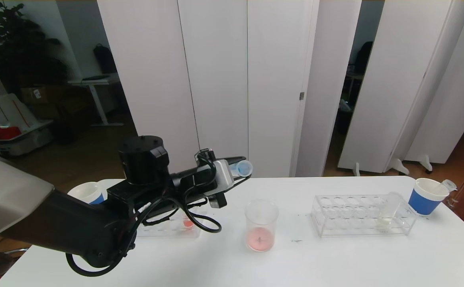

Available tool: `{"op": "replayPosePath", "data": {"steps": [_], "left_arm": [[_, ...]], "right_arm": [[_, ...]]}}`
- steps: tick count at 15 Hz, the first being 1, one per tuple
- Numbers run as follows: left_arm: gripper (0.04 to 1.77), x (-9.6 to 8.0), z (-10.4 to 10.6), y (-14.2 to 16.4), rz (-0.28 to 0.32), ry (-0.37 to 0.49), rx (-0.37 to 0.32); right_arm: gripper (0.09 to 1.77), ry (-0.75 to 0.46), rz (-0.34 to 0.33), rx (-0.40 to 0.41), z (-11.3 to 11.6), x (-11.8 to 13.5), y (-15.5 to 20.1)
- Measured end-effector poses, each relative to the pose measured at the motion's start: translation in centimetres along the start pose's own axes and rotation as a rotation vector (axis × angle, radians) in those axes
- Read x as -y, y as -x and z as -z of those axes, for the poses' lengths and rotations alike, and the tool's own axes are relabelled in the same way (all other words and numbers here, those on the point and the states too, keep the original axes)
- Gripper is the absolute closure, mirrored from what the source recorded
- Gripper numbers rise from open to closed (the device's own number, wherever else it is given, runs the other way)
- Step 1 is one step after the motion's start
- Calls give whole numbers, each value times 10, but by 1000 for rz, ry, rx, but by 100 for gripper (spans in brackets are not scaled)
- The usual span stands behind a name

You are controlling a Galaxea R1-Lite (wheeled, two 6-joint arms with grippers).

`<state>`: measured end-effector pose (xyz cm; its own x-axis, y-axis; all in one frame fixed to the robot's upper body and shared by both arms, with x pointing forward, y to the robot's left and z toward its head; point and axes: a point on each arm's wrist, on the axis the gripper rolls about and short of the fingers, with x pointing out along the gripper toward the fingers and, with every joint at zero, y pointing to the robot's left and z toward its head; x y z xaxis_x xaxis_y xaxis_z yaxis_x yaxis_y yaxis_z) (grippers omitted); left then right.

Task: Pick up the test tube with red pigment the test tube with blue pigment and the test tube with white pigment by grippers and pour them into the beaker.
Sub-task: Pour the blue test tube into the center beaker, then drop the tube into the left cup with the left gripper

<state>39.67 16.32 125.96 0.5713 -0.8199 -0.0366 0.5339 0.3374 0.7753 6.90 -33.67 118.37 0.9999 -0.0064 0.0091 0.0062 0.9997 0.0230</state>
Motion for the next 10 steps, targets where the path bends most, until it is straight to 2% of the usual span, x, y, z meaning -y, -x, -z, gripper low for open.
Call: {"op": "replayPosePath", "data": {"steps": [3, 10], "left_arm": [[123, 2, 3, -4, 4, -17, -7], [123, 6, 11, -19, -7, -169, 10]], "right_arm": [[12, 0, 0, 1, 0, 0, 0], [12, 0, 0, 1, 0, 0, 0]]}}
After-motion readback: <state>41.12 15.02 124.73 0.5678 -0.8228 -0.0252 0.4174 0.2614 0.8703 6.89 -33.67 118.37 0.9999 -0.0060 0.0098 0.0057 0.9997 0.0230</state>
